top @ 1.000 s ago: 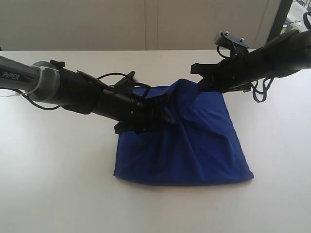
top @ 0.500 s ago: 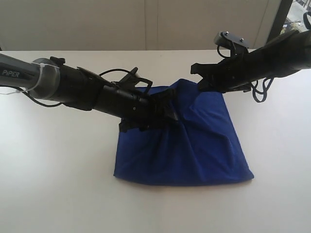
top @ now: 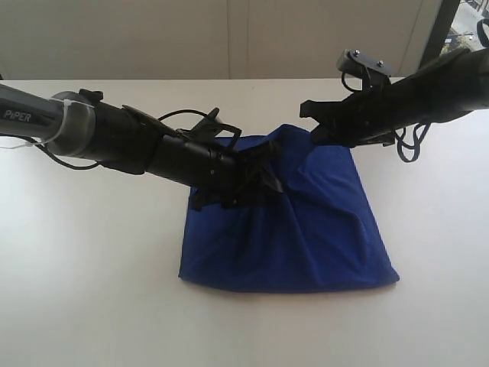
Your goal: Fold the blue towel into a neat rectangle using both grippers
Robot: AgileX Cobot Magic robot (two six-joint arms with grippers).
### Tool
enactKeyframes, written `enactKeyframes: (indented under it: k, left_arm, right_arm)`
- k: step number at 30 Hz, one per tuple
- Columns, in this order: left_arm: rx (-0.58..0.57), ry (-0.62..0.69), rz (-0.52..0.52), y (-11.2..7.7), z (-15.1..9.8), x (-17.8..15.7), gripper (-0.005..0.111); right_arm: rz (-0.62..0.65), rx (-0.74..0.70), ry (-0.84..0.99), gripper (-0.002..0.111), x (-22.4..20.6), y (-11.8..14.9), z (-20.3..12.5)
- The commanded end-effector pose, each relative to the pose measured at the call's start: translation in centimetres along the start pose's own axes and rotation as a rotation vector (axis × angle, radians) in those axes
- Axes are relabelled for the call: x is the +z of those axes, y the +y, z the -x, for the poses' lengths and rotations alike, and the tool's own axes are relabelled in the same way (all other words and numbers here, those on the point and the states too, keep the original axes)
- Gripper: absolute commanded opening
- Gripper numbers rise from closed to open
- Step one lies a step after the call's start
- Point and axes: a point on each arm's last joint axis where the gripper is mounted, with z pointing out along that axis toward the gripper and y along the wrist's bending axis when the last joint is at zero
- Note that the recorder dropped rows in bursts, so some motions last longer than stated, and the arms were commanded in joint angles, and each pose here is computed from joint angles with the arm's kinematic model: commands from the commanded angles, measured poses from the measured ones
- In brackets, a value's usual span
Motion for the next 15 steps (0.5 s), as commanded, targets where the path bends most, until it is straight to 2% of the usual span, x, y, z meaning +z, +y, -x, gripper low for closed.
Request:
enactKeyframes:
  k: [1, 7, 9, 13, 15]
  left_arm:
    - [-0.002, -0.016, 0.007, -0.12, 0.08, 0.04, 0.046]
    - [-0.004, -0.018, 0.008, -0.11, 0.10, 0.04, 0.044]
    - [-0.004, -0.022, 0.011, -0.09, 0.13, 0.04, 0.036]
    - [-0.006, -0.025, 0.014, -0.06, 0.16, 0.04, 0.005]
    - [-0.006, -0.031, 0.019, -0.02, 0.22, 0.04, 0.000]
  right_arm:
    - [0.001, -0.003, 0.008, 0.000, -0.11, -0.04, -0.20]
    - [-0.002, -0.002, 0.009, 0.000, -0.02, -0.11, -0.23]
    - [-0.002, -0.002, 0.009, 0.000, -0.02, -0.11, -0.23]
    - [-0.002, -0.002, 0.009, 0.000, -0.02, -0.11, -0.23]
    - [-0.002, -0.002, 0.009, 0.000, -0.02, -0.11, -0.23]
